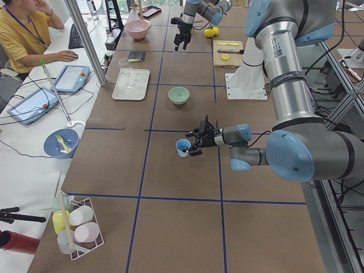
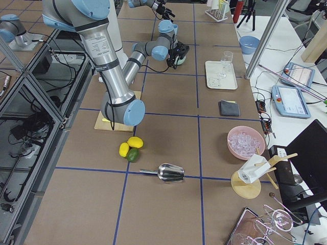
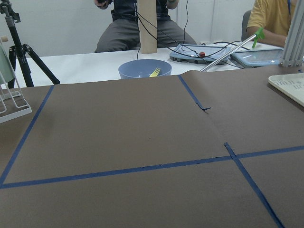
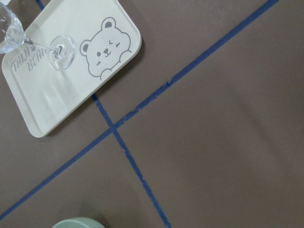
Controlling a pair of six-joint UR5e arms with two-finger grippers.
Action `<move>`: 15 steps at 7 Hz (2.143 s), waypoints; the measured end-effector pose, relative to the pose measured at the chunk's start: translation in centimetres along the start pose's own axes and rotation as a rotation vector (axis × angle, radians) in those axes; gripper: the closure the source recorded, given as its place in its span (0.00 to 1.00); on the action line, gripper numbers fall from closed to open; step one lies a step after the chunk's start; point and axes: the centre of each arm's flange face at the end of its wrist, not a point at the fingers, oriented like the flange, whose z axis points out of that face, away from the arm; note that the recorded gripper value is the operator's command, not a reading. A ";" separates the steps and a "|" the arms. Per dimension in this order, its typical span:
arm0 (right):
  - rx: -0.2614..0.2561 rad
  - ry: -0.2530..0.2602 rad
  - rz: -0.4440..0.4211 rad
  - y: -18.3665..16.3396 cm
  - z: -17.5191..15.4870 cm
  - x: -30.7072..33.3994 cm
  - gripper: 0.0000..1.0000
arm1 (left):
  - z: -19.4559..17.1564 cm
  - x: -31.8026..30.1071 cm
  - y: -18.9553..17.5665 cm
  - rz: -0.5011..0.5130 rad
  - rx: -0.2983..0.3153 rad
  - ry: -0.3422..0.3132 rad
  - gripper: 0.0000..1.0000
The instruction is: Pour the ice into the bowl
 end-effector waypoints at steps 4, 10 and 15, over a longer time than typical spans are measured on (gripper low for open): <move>0.000 -0.007 0.000 0.0 -0.3 -0.2 0.00 | -1.2 1.7 4.4 0.024 0.073 0.018 0.01; 0.017 -0.024 0.005 -1.2 -1.2 -0.7 0.00 | 0.9 2.4 8.8 0.009 0.127 -0.001 0.01; 0.020 -0.019 0.007 -1.4 -1.1 -0.4 0.00 | 4.5 2.2 8.9 0.005 0.183 -0.067 0.02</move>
